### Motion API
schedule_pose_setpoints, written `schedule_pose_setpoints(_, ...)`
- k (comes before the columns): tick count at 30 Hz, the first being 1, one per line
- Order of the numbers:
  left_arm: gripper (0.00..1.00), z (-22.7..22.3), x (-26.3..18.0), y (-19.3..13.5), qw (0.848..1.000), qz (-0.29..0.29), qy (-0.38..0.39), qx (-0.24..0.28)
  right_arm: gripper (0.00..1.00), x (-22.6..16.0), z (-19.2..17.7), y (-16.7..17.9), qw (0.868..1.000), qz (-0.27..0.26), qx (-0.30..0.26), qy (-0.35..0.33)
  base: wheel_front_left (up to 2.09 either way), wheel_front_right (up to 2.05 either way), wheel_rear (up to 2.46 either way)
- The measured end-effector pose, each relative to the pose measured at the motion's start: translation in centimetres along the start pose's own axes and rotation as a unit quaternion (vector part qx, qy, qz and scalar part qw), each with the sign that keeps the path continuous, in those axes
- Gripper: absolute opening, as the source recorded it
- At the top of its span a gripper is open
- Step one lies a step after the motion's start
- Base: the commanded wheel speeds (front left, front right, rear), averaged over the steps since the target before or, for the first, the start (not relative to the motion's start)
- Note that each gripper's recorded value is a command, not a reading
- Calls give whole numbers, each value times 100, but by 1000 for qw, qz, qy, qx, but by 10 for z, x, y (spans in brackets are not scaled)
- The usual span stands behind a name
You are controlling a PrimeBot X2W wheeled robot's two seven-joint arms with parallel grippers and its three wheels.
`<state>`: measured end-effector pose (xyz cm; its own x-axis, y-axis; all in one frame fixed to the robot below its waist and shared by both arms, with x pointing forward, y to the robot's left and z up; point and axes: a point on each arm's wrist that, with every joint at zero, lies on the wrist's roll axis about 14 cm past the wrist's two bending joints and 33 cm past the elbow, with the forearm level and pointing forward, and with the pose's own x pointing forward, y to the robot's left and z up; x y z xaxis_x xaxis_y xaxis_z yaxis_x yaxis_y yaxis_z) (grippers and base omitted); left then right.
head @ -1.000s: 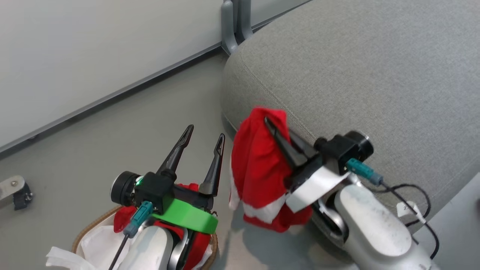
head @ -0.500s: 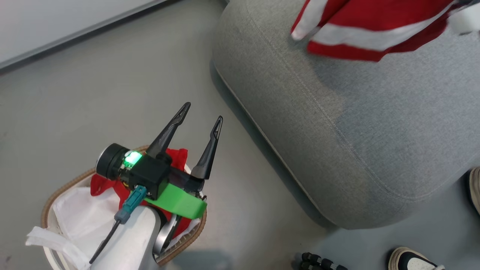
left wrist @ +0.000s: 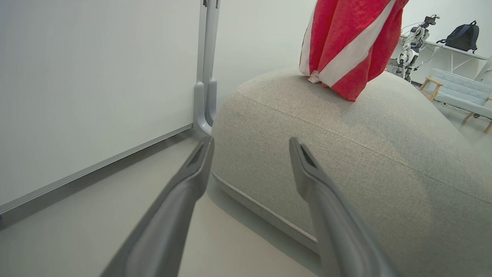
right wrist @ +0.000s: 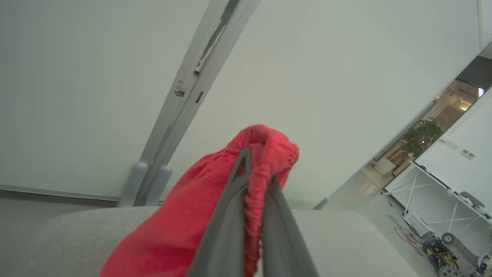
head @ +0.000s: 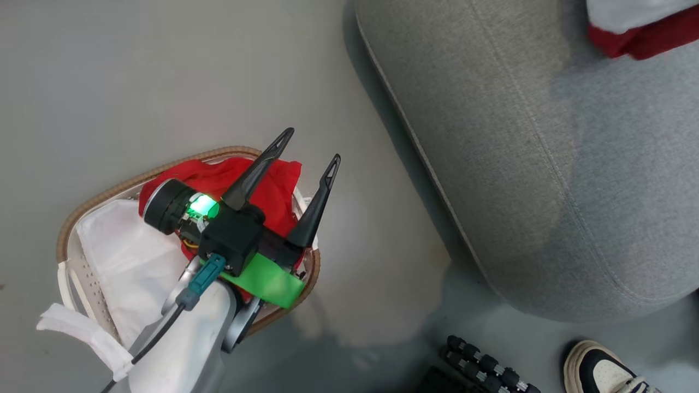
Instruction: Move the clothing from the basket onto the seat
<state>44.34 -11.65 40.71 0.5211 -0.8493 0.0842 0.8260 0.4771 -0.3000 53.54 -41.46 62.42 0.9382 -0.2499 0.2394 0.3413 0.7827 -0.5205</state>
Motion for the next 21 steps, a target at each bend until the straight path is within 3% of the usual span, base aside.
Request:
schedule_pose_setpoints(6,100,-21,-17,21,999,30,28,-5,0,-37,-93,30,992,-20,54,116,0,0,0)
schedule_pose_setpoints(7,100,-22,-18,23,999,32,29,-4,15,-45,-104,30,989,-24,59,131,0,0,0)
schedule_pose_setpoints(9,100,-22,-21,26,999,38,32,-2,56,-70,-130,26,982,-42,69,172,0,0,0)
schedule_pose_setpoints(10,100,-21,-22,27,999,40,32,0,83,-83,-140,24,978,-51,75,189,0,0,0)
schedule_pose_setpoints(11,100,-20,-22,27,999,42,32,1,100,-93,-146,21,975,-59,78,201,0,0,0)
schedule_pose_setpoints(17,100,-7,-24,25,998,51,29,12,100,-162,-169,-5,954,-119,100,256,0,0,0)
schedule_pose_setpoints(21,100,3,-27,23,997,64,25,17,100,-184,-162,-16,950,-146,116,250,0,0,0)
